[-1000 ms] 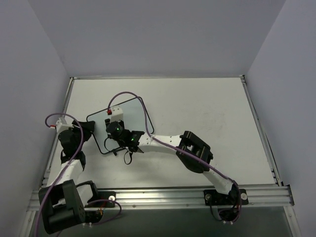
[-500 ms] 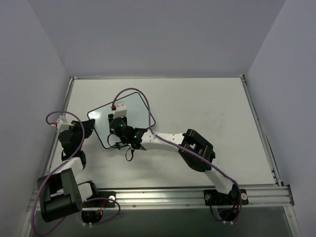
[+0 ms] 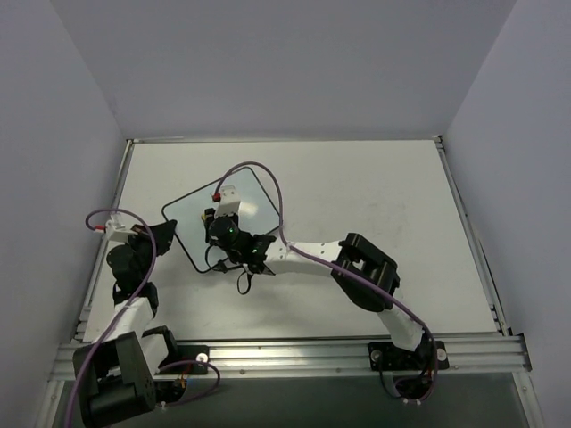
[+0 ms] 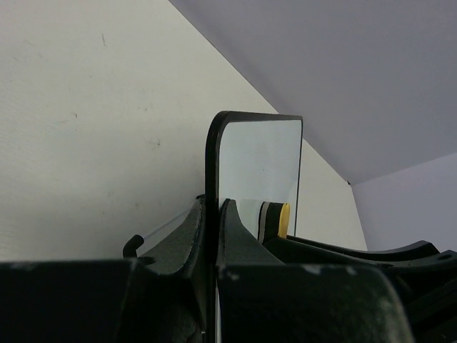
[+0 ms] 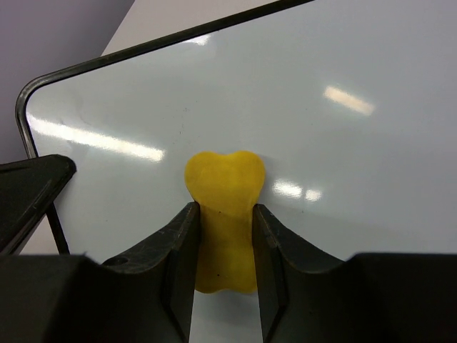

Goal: Erase the whiteboard

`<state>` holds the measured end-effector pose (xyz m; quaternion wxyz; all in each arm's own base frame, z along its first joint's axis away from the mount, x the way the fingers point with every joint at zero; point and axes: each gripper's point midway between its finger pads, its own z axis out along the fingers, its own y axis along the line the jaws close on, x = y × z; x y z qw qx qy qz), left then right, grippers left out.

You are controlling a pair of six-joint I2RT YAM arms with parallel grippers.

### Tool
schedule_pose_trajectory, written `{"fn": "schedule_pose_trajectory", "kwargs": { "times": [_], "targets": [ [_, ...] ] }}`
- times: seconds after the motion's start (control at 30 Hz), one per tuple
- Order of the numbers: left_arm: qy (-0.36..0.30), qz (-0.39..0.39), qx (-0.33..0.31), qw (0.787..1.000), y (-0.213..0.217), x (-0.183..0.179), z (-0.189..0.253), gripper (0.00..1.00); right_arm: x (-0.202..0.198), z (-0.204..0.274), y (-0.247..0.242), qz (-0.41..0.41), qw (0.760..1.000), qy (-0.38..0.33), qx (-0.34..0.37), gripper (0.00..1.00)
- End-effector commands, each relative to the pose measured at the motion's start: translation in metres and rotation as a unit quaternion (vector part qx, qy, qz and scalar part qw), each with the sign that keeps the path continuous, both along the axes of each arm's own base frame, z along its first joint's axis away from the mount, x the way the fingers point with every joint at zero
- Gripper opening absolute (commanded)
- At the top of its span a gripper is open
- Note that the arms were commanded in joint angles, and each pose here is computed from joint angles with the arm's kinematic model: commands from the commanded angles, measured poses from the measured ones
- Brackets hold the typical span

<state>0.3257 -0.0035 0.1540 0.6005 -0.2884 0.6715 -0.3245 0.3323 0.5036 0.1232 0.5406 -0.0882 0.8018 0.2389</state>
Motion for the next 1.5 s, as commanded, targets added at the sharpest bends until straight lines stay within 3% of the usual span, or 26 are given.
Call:
{"fn": "schedule_pose_trajectory", "kwargs": {
  "times": [0.0, 0.43, 0.57, 0.83, 1.1, 1.47],
  "targets": [
    [-0.003, -0.006, 0.040, 0.999, -0.002, -0.011, -0.002, 0.02, -0.002, -0.063, -0.032, 0.003, 0.995, 0.060, -0.077, 0.00],
    [-0.010, -0.008, 0.049, 0.999, -0.008, -0.023, 0.004, 0.02, -0.003, -0.014, 0.041, 0.057, 0.997, 0.041, -0.043, 0.00],
    [-0.009, -0.006, 0.051, 0.999, -0.008, -0.024, 0.004, 0.02, -0.004, -0.024, 0.041, 0.058, 0.996, 0.050, -0.048, 0.00],
    [-0.011, -0.006, 0.054, 0.998, -0.008, -0.024, 0.005, 0.02, 0.005, -0.065, -0.008, 0.016, 0.995, 0.088, -0.053, 0.00],
    [-0.010, -0.003, 0.056, 0.998, -0.007, -0.024, 0.005, 0.02, 0.011, -0.116, -0.091, -0.046, 0.988, 0.130, -0.067, 0.00],
    [-0.006, 0.002, 0.056, 0.998, -0.006, -0.025, 0.004, 0.02, 0.009, -0.136, -0.145, -0.103, 0.983, 0.140, -0.067, 0.00]
  ]
}}
